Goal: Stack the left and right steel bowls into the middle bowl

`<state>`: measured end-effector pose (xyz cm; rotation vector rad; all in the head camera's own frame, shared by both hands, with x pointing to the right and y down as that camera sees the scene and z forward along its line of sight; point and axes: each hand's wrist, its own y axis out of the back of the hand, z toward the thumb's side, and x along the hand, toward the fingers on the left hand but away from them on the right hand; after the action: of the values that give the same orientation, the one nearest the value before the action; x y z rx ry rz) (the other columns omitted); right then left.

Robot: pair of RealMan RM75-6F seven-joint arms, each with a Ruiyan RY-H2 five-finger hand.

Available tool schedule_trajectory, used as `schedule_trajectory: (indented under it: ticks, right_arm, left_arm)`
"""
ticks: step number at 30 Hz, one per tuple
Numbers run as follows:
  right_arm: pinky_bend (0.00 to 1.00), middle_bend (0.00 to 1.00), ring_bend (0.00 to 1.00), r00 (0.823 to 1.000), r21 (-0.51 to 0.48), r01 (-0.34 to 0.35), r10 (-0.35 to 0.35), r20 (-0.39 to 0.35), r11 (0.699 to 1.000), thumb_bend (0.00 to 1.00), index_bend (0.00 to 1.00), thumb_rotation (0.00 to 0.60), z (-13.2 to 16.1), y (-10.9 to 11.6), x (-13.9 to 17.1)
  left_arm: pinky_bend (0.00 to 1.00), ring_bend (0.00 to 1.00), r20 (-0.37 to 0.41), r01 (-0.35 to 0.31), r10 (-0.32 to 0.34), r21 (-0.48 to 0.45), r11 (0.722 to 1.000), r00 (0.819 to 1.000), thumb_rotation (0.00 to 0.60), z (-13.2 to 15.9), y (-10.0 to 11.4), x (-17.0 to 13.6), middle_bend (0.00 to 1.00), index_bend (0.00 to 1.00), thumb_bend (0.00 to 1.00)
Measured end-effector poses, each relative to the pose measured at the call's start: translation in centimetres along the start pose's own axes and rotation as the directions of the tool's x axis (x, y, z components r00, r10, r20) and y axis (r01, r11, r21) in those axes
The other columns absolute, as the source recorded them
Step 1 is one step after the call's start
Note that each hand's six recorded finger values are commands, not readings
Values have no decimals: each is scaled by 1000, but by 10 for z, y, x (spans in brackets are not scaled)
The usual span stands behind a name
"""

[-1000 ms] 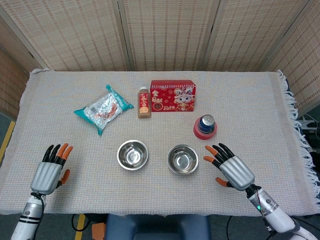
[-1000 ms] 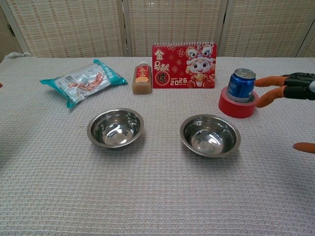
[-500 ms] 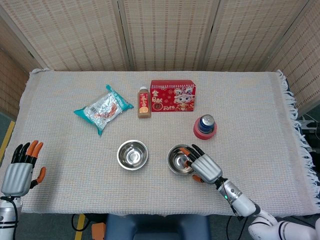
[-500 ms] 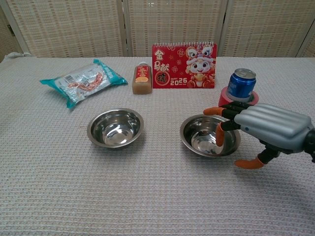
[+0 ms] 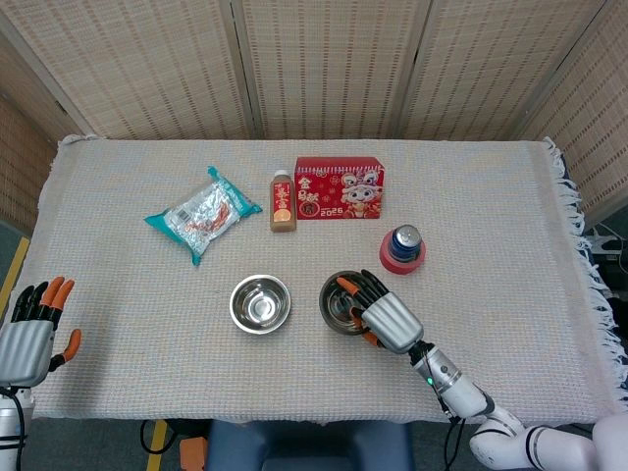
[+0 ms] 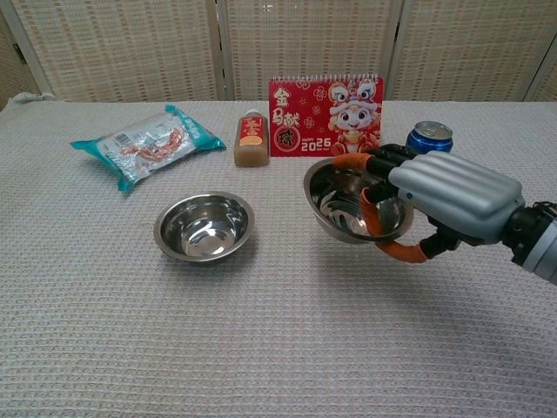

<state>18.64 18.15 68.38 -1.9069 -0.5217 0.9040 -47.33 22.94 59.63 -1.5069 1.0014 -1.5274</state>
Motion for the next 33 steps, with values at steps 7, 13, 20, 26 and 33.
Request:
schedule_trajectory:
  ticks: [7, 13, 20, 26, 33]
  right_arm:
    - [0, 46, 0, 994, -15, 64, -65, -85, 998, 424, 688, 600, 36, 23, -42]
    - [0, 46, 0, 988, -36, 49, -53, -146, 998, 424, 633, 600, 73, 15, -92]
    - [0, 4, 0, 990, -25, -22, 19, -139, 999, 353, 83, 600, 87, -16, -126]
    - [0, 0, 0, 989, -40, -61, 55, -138, 997, 131, 0, 600, 88, -16, -123]
    - [0, 0, 0, 998, -10, -4, 3, -56, 1000, 118, 0, 600, 45, 18, -77]
  left_arm:
    - [42, 0, -14, 16, -16, -21, 1000, 1000, 600, -3, 1, 0, 0, 0, 440]
    - [42, 0, -29, 29, -31, -39, 999, 999, 600, -10, 5, 0, 0, 0, 441]
    - [43, 0, -35, 32, -34, -56, 998, 999, 600, -13, 9, -2, 0, 0, 439]
    - [42, 0, -32, 21, -22, -57, 998, 999, 600, -13, 12, -3, 0, 0, 441]
    - [42, 0, -34, 29, -30, -42, 999, 999, 600, -13, 17, -9, 0, 0, 440]
